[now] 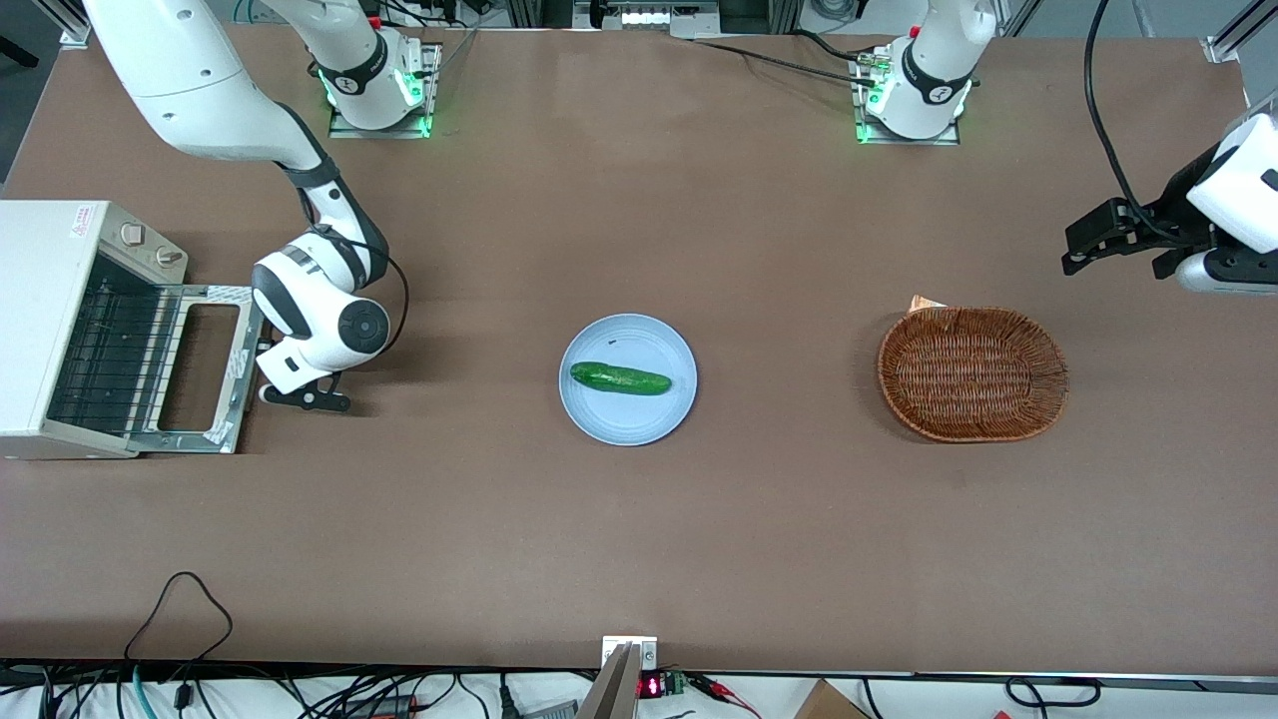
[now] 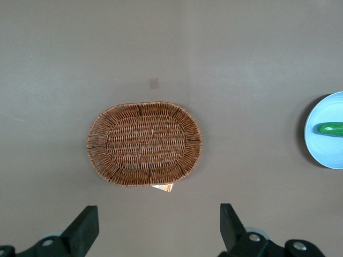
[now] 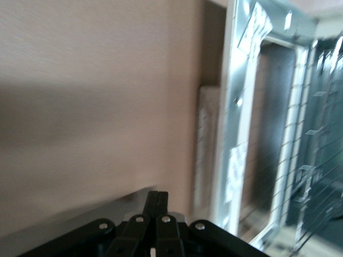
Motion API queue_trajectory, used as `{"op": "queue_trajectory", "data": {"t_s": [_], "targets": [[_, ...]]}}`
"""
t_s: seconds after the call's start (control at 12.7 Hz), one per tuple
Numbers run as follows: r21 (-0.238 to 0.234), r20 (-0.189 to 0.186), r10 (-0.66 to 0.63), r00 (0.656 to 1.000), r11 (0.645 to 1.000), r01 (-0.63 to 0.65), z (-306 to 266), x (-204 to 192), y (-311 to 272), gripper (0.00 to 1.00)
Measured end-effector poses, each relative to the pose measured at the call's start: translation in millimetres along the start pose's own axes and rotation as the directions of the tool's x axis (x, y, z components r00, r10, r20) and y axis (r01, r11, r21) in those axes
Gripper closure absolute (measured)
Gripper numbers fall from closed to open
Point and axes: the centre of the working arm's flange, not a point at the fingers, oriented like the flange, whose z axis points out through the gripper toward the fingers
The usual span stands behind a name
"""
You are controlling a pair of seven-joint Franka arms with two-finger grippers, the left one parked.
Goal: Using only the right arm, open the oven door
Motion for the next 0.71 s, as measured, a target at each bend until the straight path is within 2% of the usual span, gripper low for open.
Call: {"op": "queue_trajectory", "data": {"t_s": [0.16,0.24,0.39,0.47,0.71], "targets": [[0.109,0.051,0.029,0.998,0.993,-0.035,-28,6,8,0.96],[0.169,0.076,0.041,0.996,0.984,-0.053,-45,9,17,0.89],[0.253,0.129,0.042,0.991,0.965,-0.074,-74,11,37,0.67],[0.295,0.173,0.02,0.985,0.953,-0.071,-88,10,48,0.58],[0.425,0.301,-0.074,0.951,0.903,-0.064,-136,21,97,0.23]]}}
